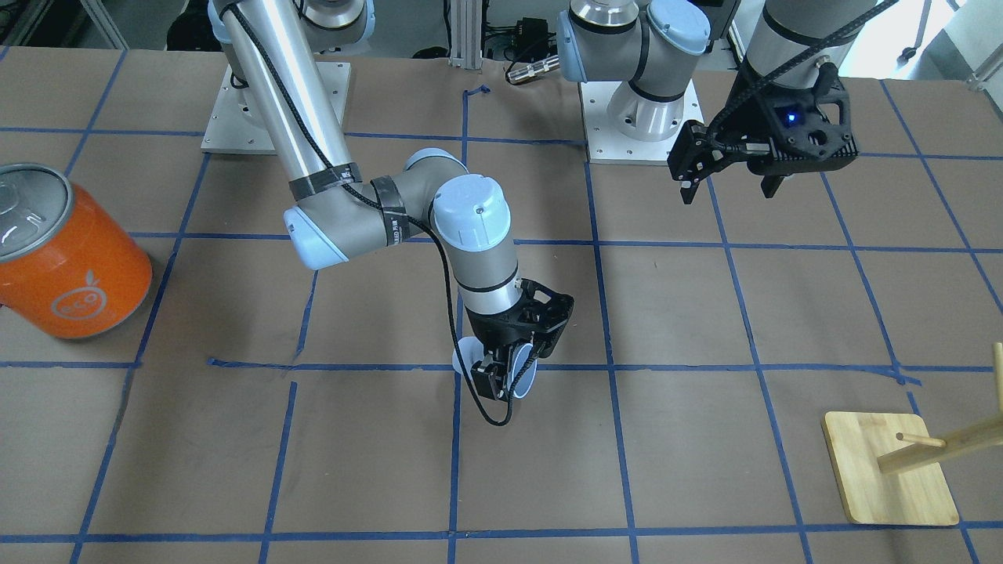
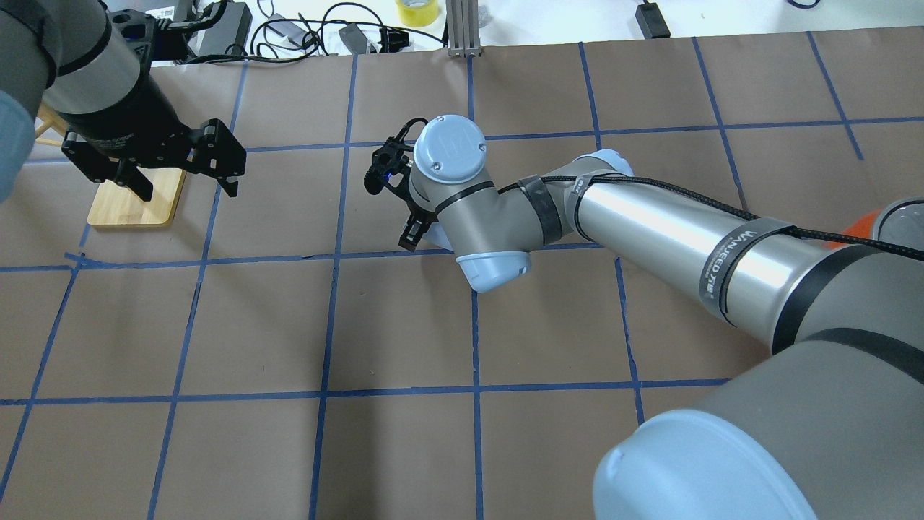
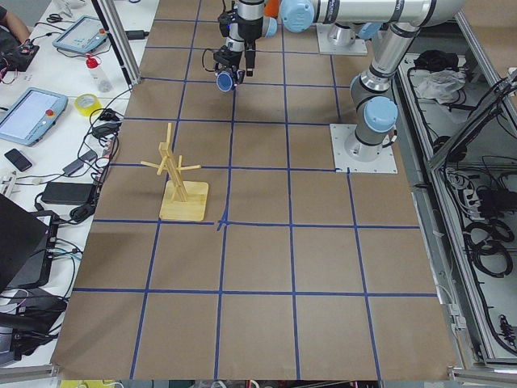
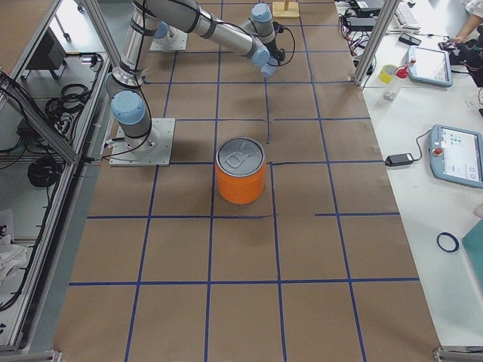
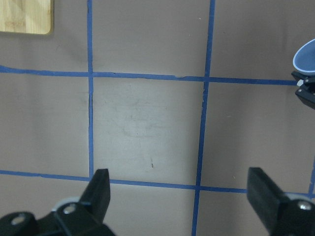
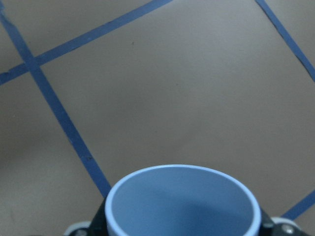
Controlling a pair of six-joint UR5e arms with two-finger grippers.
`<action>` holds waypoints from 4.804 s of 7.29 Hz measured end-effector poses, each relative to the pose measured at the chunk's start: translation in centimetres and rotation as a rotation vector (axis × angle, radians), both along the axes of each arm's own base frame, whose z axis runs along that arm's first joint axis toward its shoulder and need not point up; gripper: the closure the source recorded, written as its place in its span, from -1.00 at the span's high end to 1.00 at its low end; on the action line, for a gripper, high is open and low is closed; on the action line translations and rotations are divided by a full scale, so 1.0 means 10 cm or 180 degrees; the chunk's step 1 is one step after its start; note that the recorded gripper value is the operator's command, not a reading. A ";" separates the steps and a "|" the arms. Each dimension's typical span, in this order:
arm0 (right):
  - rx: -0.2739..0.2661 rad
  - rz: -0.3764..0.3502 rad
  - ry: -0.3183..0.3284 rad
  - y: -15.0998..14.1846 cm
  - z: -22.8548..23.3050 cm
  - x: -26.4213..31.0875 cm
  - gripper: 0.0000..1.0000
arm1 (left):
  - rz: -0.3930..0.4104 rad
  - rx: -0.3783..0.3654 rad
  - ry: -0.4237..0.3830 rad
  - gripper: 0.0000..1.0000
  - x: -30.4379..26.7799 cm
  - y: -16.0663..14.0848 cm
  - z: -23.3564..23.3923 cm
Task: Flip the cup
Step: 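Lift the white cup with the right gripper and carry it toward the left gripper, then lower the white cup onto its side and release it from the right gripper, then reach the left gripper to the lying cup while the right arm withdraws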
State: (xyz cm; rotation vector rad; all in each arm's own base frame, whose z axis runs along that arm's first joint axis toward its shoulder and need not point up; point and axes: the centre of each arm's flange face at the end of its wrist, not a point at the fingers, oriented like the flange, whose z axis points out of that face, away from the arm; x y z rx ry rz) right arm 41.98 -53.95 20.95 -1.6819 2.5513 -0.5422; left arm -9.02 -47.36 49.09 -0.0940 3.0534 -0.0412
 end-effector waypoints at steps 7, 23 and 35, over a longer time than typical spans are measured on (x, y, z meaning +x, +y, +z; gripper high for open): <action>-0.0145 0.0902 0.0510 0.22 -0.21 0.17 -0.32 | 0.0013 0.0082 0.0033 1.00 -0.01 -0.08 -0.13; 0.0805 -0.2014 0.0294 0.46 2.33 -2.10 1.00 | -0.0036 -0.0227 0.0908 1.00 -0.28 -0.96 -1.25; 0.0618 -0.3503 -0.0144 0.27 2.87 -3.04 1.00 | -0.0297 0.0334 0.1612 -1.00 -1.43 -1.14 -2.80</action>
